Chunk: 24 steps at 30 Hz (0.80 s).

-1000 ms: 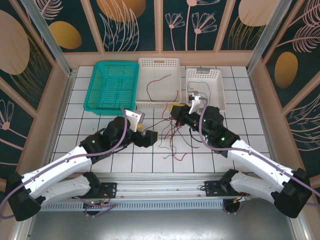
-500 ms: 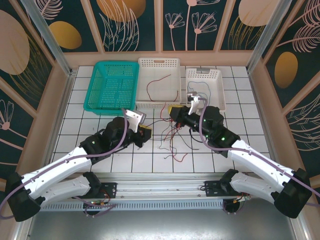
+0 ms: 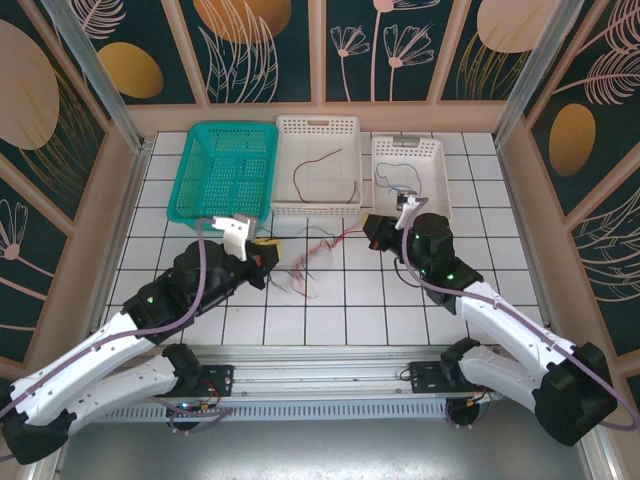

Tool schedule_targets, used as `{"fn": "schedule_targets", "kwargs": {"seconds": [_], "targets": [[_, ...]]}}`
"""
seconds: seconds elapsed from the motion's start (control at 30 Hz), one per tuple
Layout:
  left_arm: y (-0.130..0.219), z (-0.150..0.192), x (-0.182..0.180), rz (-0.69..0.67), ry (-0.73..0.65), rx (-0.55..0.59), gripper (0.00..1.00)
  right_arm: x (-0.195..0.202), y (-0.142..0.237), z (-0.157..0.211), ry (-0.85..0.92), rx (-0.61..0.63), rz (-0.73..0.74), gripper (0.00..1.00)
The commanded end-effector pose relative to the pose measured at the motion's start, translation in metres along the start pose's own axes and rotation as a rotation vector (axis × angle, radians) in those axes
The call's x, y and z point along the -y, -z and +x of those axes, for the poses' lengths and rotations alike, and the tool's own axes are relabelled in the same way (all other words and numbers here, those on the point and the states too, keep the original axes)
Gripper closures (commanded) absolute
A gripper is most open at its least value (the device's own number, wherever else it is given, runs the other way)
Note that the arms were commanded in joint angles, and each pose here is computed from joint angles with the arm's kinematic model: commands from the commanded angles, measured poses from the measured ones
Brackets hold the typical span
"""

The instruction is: Untangle the cables

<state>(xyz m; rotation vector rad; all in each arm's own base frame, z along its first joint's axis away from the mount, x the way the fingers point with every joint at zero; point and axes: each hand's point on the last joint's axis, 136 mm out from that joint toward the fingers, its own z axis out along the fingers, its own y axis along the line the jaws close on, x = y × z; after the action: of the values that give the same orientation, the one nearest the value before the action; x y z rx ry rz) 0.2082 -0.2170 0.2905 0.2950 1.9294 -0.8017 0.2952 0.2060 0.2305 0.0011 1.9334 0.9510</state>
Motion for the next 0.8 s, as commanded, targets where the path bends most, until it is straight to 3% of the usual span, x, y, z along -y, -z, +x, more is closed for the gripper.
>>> {"fn": "schedule_targets", "kwargs": {"seconds": [0.0,0.17,0.43,0.77], "targets": [[0.025,-0.040,-0.019,-0.137,0.029,0.134,1.00,0.049,0.001,0.001,-0.029,0.023,0.174,1.00],[0.042,-0.062,-0.024,-0.207,-0.003,0.171,1.00,0.085,0.008,0.004,-0.063,0.026,0.293,1.00],[0.077,-0.102,-0.018,-0.238,-0.024,0.238,1.00,0.107,0.020,0.011,-0.077,0.019,0.384,1.00],[0.115,-0.138,-0.016,-0.278,-0.046,0.310,1.00,0.113,0.033,0.026,-0.073,0.012,0.377,1.00]]}}
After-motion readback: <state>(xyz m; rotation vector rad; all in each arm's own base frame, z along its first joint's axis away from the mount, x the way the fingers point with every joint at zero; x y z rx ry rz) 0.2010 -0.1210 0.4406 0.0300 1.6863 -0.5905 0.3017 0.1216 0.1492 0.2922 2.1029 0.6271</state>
